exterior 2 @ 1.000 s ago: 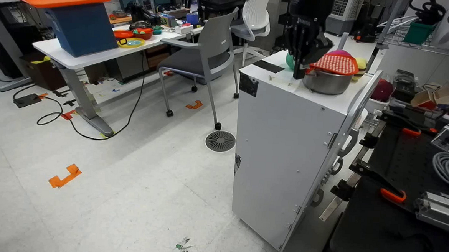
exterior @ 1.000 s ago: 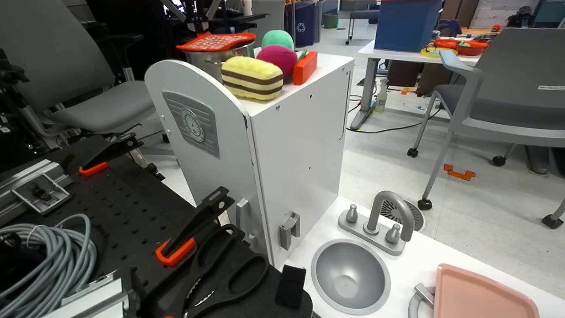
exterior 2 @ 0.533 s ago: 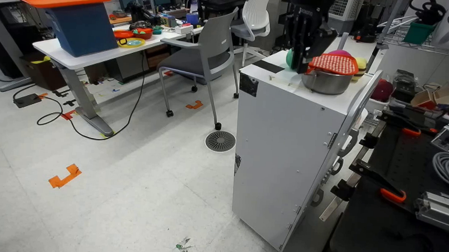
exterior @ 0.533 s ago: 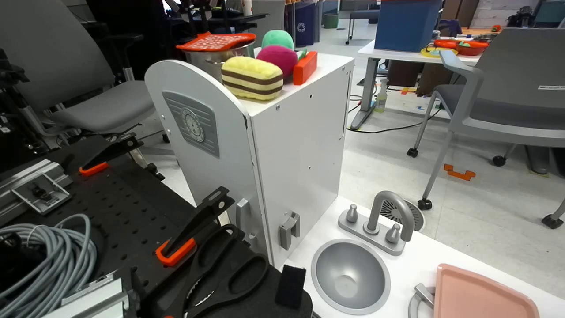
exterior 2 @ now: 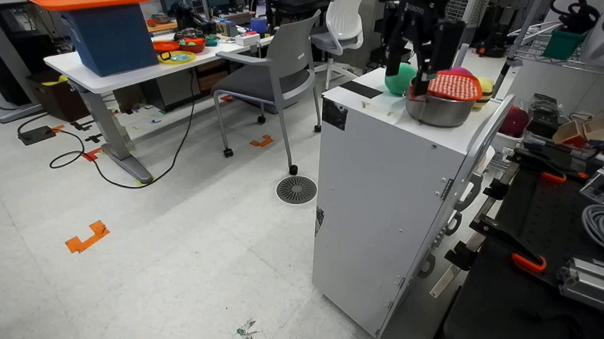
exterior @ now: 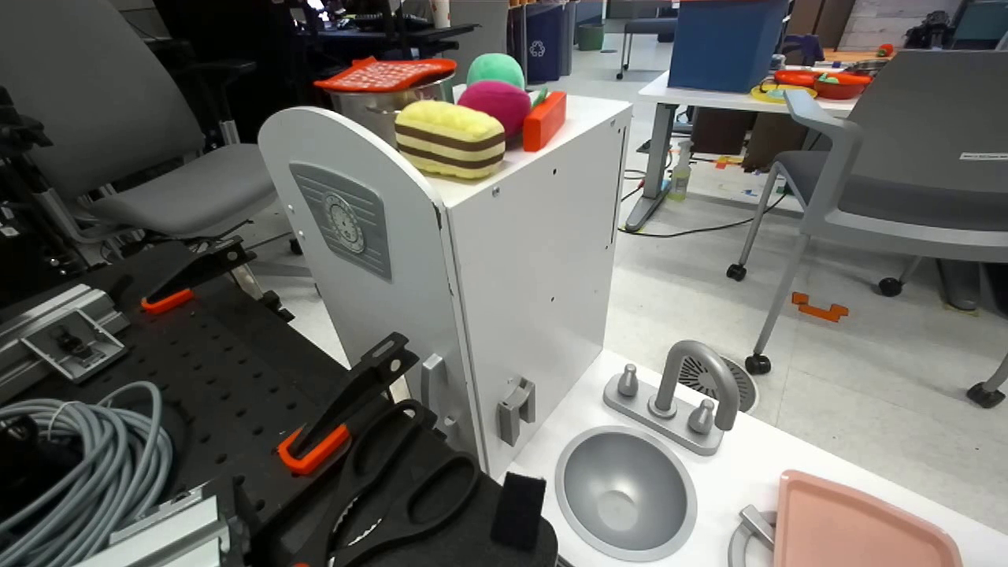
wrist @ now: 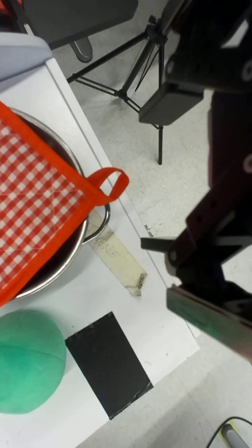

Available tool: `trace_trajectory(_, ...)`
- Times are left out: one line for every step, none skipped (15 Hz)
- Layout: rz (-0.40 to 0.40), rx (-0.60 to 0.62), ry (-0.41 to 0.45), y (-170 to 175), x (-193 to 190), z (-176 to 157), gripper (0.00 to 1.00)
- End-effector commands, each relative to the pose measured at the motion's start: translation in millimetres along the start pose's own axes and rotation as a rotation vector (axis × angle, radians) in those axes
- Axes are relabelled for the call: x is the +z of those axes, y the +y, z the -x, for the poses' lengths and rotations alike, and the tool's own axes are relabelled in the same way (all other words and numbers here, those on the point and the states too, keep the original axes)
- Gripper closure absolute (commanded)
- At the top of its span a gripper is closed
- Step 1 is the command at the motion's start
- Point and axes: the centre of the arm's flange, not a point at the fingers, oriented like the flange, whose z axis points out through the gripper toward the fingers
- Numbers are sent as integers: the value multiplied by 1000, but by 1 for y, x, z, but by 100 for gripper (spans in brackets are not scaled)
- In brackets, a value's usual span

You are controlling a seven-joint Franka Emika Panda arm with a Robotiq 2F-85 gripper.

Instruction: Remove the pot holder from the top of the cabinet.

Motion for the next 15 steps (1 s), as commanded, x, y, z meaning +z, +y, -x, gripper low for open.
trace_trajectory(21, 0, -5, -6, -4, 8, 0)
trace_trajectory(19, 4, -5, -6, -3, 10, 0)
trace_trajectory(15, 6, -5, -6, -2, 12, 0)
trace_trajectory(10, 7, -6, -6, 0, 13, 0)
trace_trajectory(6, 8, -8, -6, 2, 14, 0)
trace_trajectory(3, 10, -10, -6, 4, 16, 0)
trace_trajectory(-2, 14, -10, -5, 5, 17, 0)
trace_trajectory(-5, 17, -11, -4, 7, 18, 0)
trace_trajectory(-9, 21, -8, -3, 7, 19, 0)
trace_trajectory(-15, 23, -5, -2, 8, 20, 0)
trace_trajectory(-17, 26, -6, -1, 9, 20, 0)
trace_trajectory(-18, 27, -7, -1, 10, 20, 0)
trace_trajectory(-18, 28, -8, 0, 10, 21, 5)
trace_trajectory(-18, 28, -10, 0, 11, 21, 26)
trace_trajectory(-19, 29, -11, 0, 11, 21, 29)
